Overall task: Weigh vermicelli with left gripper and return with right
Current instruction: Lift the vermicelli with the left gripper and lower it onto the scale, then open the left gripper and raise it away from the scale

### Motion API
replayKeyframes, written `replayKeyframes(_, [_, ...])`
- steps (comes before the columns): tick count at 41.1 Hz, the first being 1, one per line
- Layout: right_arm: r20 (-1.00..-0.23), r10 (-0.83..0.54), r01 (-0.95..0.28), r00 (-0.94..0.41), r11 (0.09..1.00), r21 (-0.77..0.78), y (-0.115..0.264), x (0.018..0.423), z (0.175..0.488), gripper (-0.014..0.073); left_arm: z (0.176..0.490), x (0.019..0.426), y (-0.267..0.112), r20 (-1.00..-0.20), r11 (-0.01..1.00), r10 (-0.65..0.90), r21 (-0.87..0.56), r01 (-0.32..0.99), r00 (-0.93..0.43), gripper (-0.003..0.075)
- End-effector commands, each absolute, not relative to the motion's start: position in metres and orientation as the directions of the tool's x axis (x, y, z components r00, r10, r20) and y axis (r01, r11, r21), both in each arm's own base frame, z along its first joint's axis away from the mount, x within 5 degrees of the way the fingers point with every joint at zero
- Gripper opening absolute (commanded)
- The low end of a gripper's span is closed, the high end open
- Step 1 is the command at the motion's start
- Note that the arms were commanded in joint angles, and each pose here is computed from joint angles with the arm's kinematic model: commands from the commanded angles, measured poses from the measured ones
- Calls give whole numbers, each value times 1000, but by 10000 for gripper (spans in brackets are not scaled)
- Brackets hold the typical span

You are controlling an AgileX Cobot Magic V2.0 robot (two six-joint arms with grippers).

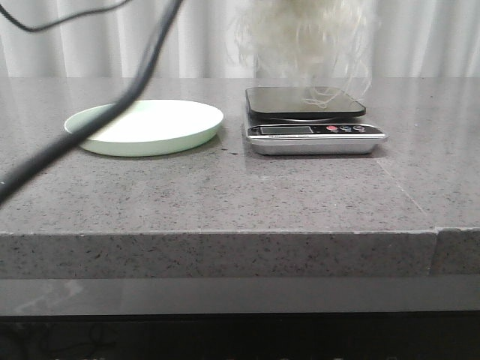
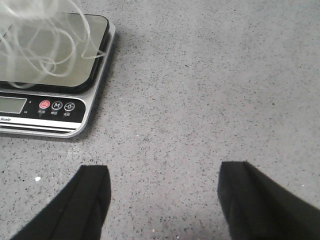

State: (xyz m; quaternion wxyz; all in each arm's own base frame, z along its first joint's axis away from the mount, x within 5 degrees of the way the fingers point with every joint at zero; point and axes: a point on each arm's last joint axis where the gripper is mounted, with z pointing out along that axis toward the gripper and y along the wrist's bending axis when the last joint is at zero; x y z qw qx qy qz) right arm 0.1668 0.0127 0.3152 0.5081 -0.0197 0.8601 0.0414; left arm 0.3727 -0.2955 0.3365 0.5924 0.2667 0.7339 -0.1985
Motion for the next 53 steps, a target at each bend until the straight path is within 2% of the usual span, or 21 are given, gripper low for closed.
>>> replayKeyframes(1, [-918, 3, -77, -396, 996, 37, 12, 170, 330, 557, 374, 369, -295, -999, 781, 40, 22, 624, -14, 145])
replayKeyframes(5, [-918, 3, -77, -396, 996, 37, 12, 170, 330, 557, 362, 373, -299, -998, 780, 53, 13, 626, -45, 153])
replayKeyframes(8, [-918, 3, -77, -396, 996, 37, 12, 170, 330, 557, 354, 374, -303, -996, 777, 65, 11, 630, -63, 195])
replayKeyframes(15, [-918, 3, -77, -396, 996, 37, 12, 170, 330, 557, 351, 369, -311, -995, 764, 77, 18, 645, -64, 427])
replayKeyframes(19, [-918, 3, -77, -396, 996, 37, 12, 170, 330, 557, 353, 367, -312, -995, 761, 80, 20, 648, -64, 489])
replayKeyframes(24, [-918, 3, -77, -396, 996, 37, 12, 170, 330, 557, 363, 360, -306, -992, 759, 103, 28, 651, -77, 493])
replayKeyframes(32, [-920, 3, -77, -393, 996, 37, 12, 170, 330, 557, 408, 335, -282, -985, 755, 165, 96, 648, -47, 493])
replayKeyframes(46, [-929, 6, -75, -370, 997, 37, 12, 171, 332, 557, 502, 241, -200, -970, 764, 220, 102, 637, -108, 493])
replayKeyframes(53, [-925, 5, -76, -380, 996, 37, 12, 171, 331, 557, 516, 199, -165, -975, 767, 202, 101, 633, -89, 493])
